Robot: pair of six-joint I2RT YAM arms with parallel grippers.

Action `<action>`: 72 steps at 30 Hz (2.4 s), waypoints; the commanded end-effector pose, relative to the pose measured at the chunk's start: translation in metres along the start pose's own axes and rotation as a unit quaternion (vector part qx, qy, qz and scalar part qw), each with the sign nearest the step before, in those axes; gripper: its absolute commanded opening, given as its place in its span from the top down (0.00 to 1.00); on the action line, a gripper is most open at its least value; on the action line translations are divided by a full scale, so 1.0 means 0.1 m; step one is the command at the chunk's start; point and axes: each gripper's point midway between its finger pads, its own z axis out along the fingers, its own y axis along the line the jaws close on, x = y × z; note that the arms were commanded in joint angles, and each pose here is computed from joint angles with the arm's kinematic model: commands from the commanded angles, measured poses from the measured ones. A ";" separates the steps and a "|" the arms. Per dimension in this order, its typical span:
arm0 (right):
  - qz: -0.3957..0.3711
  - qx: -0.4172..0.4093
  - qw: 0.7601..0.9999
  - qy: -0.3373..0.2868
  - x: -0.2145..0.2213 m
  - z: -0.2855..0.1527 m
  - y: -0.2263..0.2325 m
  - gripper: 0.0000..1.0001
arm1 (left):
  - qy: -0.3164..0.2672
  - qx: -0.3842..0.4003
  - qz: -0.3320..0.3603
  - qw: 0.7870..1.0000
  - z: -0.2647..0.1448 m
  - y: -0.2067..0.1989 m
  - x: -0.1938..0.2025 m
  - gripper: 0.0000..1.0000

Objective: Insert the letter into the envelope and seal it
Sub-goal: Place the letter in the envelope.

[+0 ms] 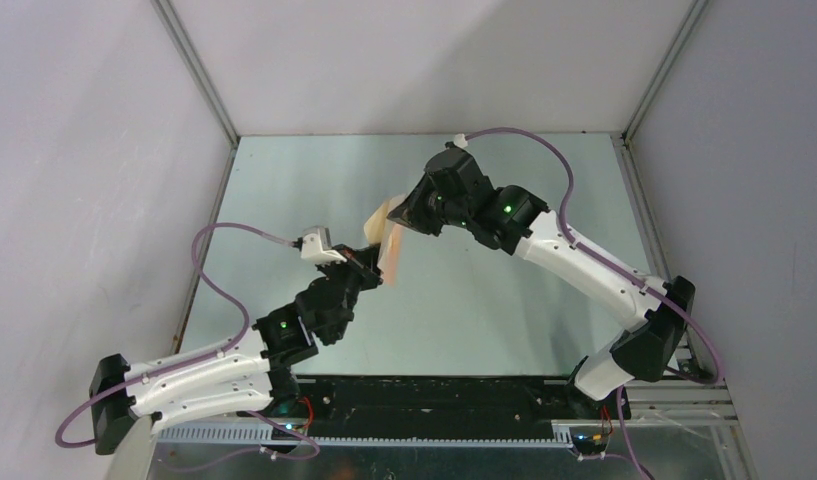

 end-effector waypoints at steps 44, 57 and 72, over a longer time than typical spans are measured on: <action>-0.067 -0.038 0.997 -0.029 -0.08 0.09 0.15 1.00 | -0.002 0.030 -0.007 1.000 -0.03 -0.13 -0.05 1.00; -0.058 0.012 0.998 0.010 0.05 0.17 -0.10 1.00 | -0.020 0.026 -0.002 0.999 -0.05 -0.10 -0.15 1.00; -0.109 0.043 0.993 0.032 0.14 0.21 -0.24 1.00 | -0.027 0.030 0.002 0.999 -0.06 -0.10 -0.20 1.00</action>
